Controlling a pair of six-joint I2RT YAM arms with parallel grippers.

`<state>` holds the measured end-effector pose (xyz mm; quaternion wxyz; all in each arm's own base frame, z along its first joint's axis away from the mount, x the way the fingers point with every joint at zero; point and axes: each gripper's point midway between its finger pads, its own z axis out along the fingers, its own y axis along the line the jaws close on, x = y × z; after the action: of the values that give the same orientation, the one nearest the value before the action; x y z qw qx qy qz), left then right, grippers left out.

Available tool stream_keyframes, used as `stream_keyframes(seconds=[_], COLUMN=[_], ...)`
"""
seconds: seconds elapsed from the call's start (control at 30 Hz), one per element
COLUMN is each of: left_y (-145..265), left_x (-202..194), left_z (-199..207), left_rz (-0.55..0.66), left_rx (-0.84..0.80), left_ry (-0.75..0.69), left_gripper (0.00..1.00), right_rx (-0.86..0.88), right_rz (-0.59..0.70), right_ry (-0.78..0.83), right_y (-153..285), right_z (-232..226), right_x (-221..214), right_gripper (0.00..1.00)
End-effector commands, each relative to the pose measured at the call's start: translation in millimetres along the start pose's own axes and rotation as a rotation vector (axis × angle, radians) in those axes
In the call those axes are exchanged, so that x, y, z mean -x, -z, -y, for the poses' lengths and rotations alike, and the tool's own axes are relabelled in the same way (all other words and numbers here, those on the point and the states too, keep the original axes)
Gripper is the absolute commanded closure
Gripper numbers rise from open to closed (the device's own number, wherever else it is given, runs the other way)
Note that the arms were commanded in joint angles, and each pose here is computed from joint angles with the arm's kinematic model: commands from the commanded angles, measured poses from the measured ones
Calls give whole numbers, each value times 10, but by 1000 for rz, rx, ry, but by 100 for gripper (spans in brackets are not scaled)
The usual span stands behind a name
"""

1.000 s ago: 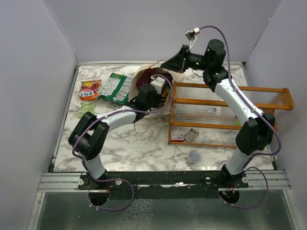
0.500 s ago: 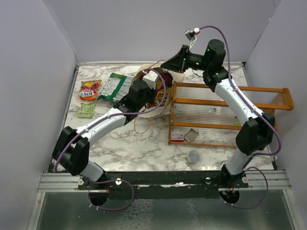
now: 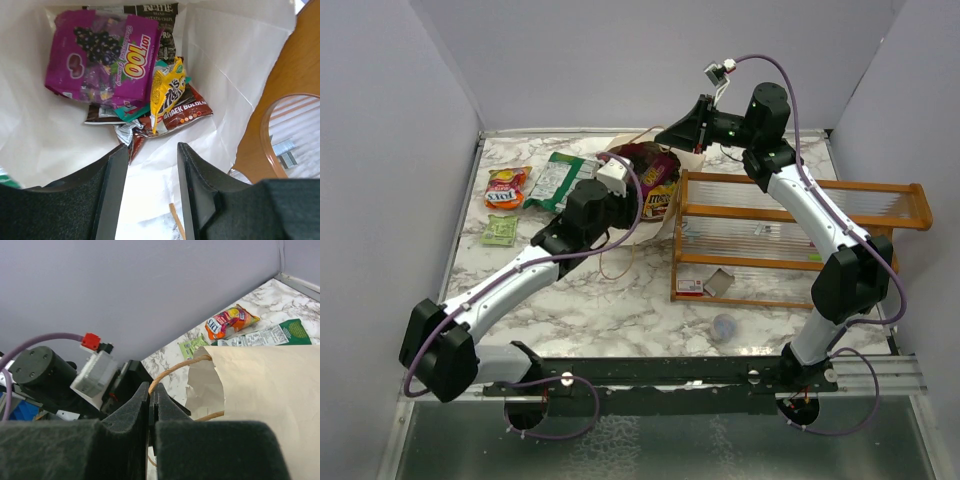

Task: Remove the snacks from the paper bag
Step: Take out the snack from the paper bag.

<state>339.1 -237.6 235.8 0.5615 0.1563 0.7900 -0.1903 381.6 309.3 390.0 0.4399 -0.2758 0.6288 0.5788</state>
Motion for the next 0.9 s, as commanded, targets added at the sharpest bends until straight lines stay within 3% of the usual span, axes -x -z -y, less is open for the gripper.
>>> stream_keyframes(seconds=[0.0, 0.17, 0.47, 0.7, 0.87], left_y=[-268, -682, -1215, -1196, -934], left_x=[-135, -291, -499, -471, -349], left_z=[122, 55, 41, 10, 34], left_rz=[-4, -45, -73, -78, -74], left_rx=[-49, 16, 43, 58, 40], left_ry=[50, 63, 49, 25, 38], left_gripper=[51, 39, 45, 77, 93], right_rx=[20, 17, 22, 19, 18], right_rz=[14, 17, 16, 19, 14], right_ry=[35, 38, 39, 51, 44], right_y=[33, 42, 36, 41, 27], right_z=[-122, -144, -143, -168, -132], right_x=[70, 88, 97, 130, 108], right_gripper=[99, 99, 99, 99, 99])
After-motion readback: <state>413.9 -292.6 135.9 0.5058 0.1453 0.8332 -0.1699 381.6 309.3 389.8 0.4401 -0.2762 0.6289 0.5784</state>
